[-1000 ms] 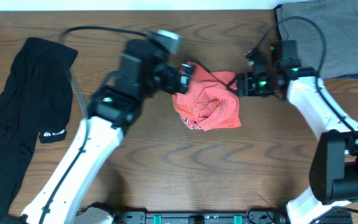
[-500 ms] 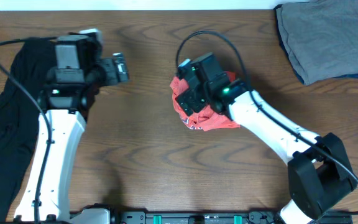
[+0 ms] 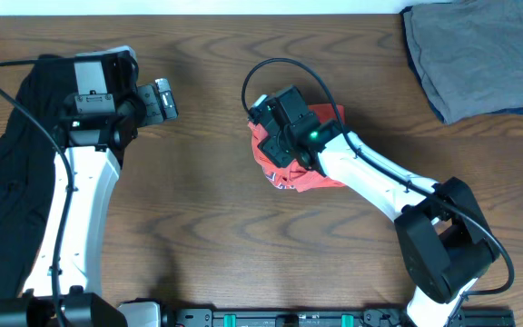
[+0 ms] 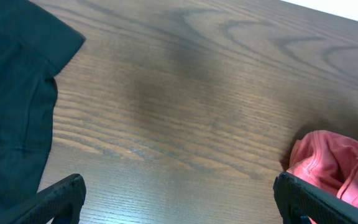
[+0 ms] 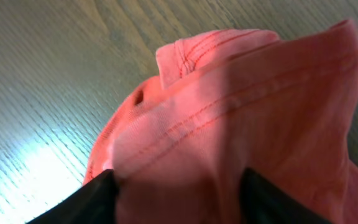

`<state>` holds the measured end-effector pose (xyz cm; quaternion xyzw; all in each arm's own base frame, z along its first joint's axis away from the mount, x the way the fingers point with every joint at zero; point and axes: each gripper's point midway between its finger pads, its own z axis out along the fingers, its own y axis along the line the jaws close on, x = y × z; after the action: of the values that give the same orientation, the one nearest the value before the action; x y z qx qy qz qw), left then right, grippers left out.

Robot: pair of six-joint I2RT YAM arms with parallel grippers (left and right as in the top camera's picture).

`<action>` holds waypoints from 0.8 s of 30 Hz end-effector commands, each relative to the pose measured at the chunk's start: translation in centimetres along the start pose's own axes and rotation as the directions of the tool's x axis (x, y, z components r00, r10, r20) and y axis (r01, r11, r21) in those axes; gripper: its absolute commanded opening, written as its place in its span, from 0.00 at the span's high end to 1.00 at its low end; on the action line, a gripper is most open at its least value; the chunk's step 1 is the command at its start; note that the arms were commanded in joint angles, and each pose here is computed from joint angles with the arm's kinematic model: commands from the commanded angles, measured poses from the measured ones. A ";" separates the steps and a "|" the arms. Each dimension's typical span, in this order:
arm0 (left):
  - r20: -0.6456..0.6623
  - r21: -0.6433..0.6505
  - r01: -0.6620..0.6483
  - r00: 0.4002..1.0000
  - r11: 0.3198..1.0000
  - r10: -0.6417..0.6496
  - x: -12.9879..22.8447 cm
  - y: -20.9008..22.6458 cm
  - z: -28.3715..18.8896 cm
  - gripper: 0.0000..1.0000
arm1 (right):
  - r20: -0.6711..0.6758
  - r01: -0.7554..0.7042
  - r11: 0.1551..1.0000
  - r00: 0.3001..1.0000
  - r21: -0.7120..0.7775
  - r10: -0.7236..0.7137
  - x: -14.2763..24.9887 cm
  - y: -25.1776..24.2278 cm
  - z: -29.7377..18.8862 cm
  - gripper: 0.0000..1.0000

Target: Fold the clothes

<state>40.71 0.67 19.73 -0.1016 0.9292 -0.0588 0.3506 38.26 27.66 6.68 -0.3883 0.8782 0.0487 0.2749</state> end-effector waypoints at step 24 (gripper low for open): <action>-0.033 -0.021 0.011 0.999 1.000 -0.011 0.6 0.6 0.8 0.02 | -0.219 -0.566 0.825 0.806 -0.008 0.551 5.2 -9.9 -6.2 0.55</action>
<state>40.68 0.67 18.89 -0.1026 0.9338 -0.0580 0.3379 39.65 15.57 9.16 -0.1498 0.9759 0.0710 0.1418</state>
